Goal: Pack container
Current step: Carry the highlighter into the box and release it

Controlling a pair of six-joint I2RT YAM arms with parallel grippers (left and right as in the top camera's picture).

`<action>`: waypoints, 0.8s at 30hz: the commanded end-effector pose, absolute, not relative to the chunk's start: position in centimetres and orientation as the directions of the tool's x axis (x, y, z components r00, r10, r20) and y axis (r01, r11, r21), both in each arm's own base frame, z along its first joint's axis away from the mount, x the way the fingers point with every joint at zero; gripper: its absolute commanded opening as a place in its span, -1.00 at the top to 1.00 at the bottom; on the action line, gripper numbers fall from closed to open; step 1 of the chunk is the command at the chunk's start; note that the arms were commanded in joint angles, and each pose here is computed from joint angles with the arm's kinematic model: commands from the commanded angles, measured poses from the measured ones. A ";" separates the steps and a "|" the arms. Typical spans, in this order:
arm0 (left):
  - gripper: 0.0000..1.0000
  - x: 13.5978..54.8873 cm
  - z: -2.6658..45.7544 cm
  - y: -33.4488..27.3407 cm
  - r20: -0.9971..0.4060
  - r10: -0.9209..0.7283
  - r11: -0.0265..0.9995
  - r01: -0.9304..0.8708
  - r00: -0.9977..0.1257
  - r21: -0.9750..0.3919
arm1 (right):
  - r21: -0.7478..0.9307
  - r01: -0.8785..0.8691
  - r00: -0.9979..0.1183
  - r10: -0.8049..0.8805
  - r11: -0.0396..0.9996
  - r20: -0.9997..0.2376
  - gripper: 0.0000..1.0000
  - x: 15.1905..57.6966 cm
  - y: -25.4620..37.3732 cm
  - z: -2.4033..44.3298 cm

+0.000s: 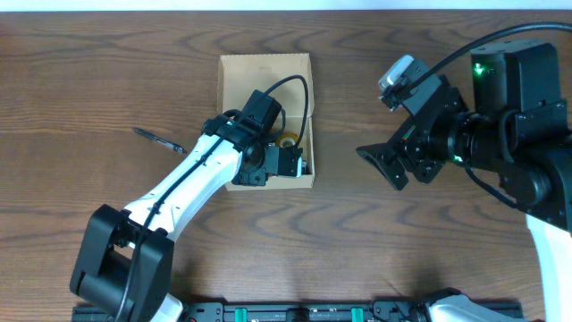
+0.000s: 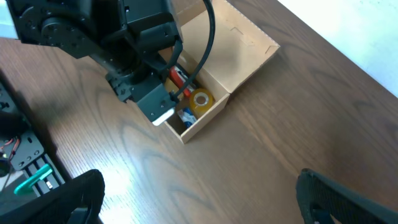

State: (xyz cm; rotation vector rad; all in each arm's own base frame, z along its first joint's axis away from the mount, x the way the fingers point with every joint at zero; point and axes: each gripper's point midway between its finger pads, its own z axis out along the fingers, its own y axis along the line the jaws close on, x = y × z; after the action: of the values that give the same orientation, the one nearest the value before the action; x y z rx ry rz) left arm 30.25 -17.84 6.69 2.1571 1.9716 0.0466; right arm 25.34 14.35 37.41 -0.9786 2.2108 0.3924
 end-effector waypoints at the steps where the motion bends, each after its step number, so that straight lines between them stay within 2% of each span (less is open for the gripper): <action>1: 0.88 30.7 7.0 -17.9 -0.108 0.986 -0.104 0.975 0.127 0.196 | 0.003 -0.750 -0.477 -0.538 0.661 -0.695 -0.99 25.2 14.5 37.6; 4: 0.66 30.7 7.0 -17.9 -0.110 0.987 -0.094 0.976 0.117 0.195 | 0.003 -0.750 -0.477 -0.538 0.661 -0.695 -0.99 25.2 14.5 37.6; 5: 0.49 30.7 7.0 -17.9 -0.110 0.987 -0.092 0.976 0.115 0.195 | 0.003 -0.750 -0.477 -0.538 0.661 -0.695 -0.98 25.2 14.5 37.6; 8: 0.40 30.7 7.0 -17.9 -0.110 0.987 -0.092 0.977 0.115 0.194 | 0.003 -0.750 -0.477 -0.538 0.661 -0.695 -0.98 25.2 14.5 37.6; 10: 0.24 30.7 7.0 -17.9 -0.110 0.987 -0.092 0.977 0.115 0.194 | 0.003 -0.750 -0.477 -0.538 0.661 -0.695 -0.99 25.2 14.5 37.6; 20: 0.18 31.8 7.4 -17.1 -0.049 0.994 -0.086 0.967 0.101 0.242 | 0.003 -0.750 -0.477 -0.538 0.661 -0.695 -0.99 25.2 14.5 37.6; 24: 0.19 34.7 10.7 -17.1 -0.071 0.996 0.076 0.933 -0.055 0.351 | 0.003 -0.750 -0.477 -0.538 0.661 -0.695 -0.99 25.2 14.5 37.6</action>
State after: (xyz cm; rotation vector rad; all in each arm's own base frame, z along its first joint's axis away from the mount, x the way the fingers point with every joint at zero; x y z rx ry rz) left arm 31.95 -16.75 7.71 2.1052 2.0187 0.1987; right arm 25.34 14.35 37.41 -0.9786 2.2108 0.3924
